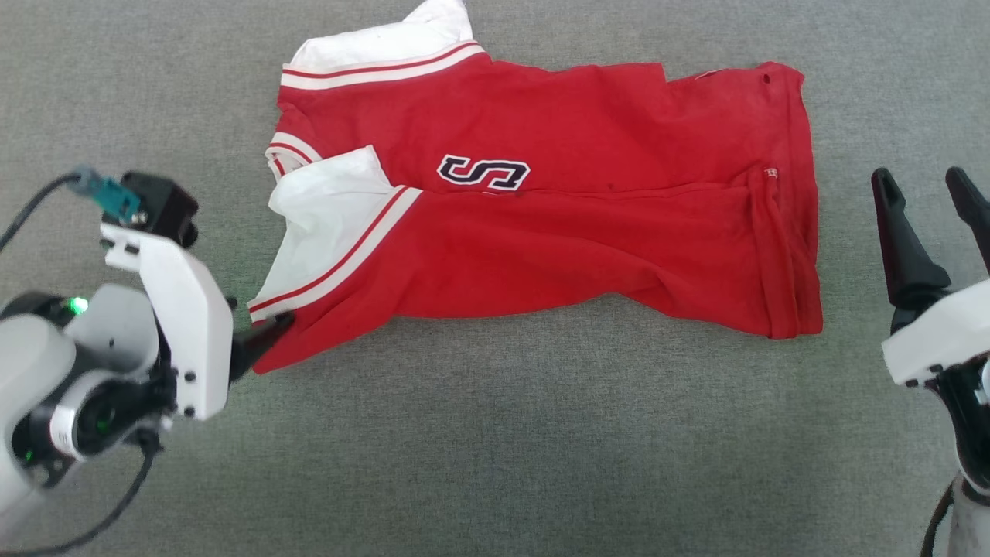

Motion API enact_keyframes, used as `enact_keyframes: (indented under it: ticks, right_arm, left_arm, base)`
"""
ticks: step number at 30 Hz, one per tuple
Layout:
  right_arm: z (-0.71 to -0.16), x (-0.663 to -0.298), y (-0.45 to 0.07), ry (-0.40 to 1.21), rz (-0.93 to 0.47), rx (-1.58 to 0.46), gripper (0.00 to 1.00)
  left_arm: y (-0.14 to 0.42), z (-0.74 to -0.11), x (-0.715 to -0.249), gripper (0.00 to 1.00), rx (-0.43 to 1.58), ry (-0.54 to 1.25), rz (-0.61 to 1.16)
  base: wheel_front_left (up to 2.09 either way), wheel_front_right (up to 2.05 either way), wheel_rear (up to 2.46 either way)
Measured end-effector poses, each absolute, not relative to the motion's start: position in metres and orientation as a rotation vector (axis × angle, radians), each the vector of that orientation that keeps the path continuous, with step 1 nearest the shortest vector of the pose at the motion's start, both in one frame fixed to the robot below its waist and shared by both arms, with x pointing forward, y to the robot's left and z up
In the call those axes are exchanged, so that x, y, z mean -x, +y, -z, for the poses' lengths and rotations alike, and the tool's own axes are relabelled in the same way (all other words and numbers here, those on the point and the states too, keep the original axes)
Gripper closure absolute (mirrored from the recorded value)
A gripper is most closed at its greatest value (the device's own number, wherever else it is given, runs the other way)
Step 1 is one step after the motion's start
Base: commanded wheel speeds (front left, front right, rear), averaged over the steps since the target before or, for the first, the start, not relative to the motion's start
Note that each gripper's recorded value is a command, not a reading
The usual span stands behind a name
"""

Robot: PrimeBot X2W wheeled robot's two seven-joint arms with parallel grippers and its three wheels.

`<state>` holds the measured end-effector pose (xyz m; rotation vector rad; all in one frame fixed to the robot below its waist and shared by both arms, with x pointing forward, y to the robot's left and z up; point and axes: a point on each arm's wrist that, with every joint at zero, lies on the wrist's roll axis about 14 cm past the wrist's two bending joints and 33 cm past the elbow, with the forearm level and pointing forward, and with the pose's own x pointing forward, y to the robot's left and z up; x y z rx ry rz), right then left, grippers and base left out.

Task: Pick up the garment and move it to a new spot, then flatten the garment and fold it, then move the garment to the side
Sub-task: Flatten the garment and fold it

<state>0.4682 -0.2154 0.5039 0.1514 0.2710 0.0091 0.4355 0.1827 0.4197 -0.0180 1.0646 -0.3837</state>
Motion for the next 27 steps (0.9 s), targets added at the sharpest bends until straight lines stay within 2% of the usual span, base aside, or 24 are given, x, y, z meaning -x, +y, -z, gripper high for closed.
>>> enact_keyframes:
  ticks: [10, 18, 19, 20, 21, 27]
  right_arm:
    - [-0.481, -0.447, -0.224, 0.345, 0.026, -0.195, 0.00]
    - [-0.440, -0.423, -0.211, 0.559, -0.006, -0.213, 0.00]
    - [-0.435, -0.420, -0.208, 0.591, -0.016, -0.223, 0.00]
    - [-0.430, -0.417, -0.205, 0.624, -0.025, -0.227, 0.00]
    - [-0.425, -0.415, -0.204, 0.654, -0.032, -0.222, 0.00]
    - [-0.407, -0.416, -0.201, 0.766, -0.060, -0.216, 0.00]
  left_arm:
    - [0.183, -0.395, -0.420, 0.00, 0.072, 1.113, 0.337]
    - [0.182, -0.371, -0.428, 0.00, 0.104, 1.135, 0.330]
    - [0.182, -0.368, -0.427, 0.17, 0.112, 1.149, 0.330]
    - [0.182, -0.366, -0.427, 0.84, 0.108, 1.155, 0.338]
    - [0.183, -0.365, -0.429, 1.00, 0.108, 1.156, 0.340]
    - [0.185, -0.361, -0.435, 1.00, 0.116, 1.161, 0.340]
  base:
    - [0.00, 0.00, 0.00]
    - [0.00, 0.00, 0.00]
    - [0.00, 0.00, 0.00]
    - [0.00, 0.00, 0.00]
    - [0.00, 0.00, 0.00]
    - [0.00, 0.00, 0.00]
